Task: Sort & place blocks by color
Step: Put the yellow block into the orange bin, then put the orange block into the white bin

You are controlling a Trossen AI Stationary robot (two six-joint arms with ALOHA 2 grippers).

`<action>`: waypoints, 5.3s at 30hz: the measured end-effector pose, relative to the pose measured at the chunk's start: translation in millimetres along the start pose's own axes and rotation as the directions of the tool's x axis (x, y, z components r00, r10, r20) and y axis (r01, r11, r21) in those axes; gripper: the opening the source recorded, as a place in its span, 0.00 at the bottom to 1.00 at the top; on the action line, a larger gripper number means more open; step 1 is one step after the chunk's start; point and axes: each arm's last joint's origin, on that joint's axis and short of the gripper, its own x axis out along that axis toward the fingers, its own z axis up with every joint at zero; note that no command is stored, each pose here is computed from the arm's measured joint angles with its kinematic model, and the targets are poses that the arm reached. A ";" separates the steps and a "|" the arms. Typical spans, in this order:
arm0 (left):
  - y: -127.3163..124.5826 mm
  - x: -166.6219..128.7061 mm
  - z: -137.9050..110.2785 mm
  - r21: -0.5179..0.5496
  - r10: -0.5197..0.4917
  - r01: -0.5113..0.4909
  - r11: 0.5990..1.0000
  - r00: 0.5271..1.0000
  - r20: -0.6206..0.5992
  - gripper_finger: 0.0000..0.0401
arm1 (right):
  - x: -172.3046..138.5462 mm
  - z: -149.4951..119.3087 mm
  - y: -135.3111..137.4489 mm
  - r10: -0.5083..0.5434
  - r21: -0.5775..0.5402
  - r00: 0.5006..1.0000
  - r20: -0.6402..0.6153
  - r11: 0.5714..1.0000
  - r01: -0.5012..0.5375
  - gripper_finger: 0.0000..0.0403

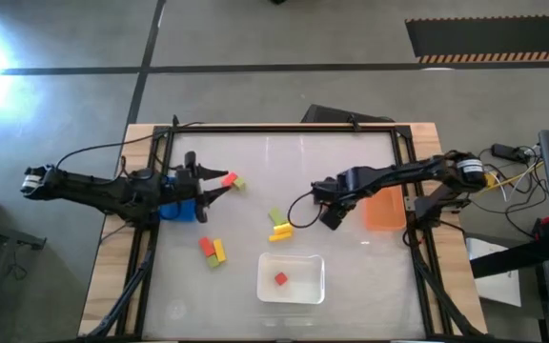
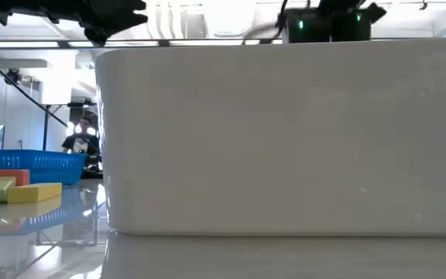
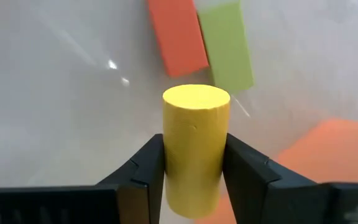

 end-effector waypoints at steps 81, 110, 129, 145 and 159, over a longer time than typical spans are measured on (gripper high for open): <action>0.8 4.1 -7.4 -0.009 0.089 -0.089 0.996 0.994 -0.059 0.43 | -40.7 -41.9 -88.1 -0.152 0.501 0.975 0.164 0.864 0.051 0.55; -15.1 37.9 -49.6 -0.235 0.095 -0.346 0.908 0.717 -0.690 0.43 | -83.2 0.4 -28.0 0.071 -0.141 0.574 0.816 0.987 0.078 0.55; 40.4 93.5 -89.6 0.113 0.230 -0.409 0.906 0.248 -0.941 0.43 | -74.4 -2.3 -28.4 0.064 -0.168 0.595 0.801 0.978 0.120 0.55; 75.5 96.8 -102.1 -0.012 0.115 -0.525 0.851 0.210 -0.971 0.43 | -59.9 -3.5 -32.9 0.068 -0.168 0.597 0.800 0.979 0.114 0.55; 80.2 98.9 -103.6 -0.021 0.126 -0.517 0.856 0.247 -0.961 0.43 | -59.8 -1.5 -31.5 0.075 -0.173 0.587 0.806 0.978 0.114 0.55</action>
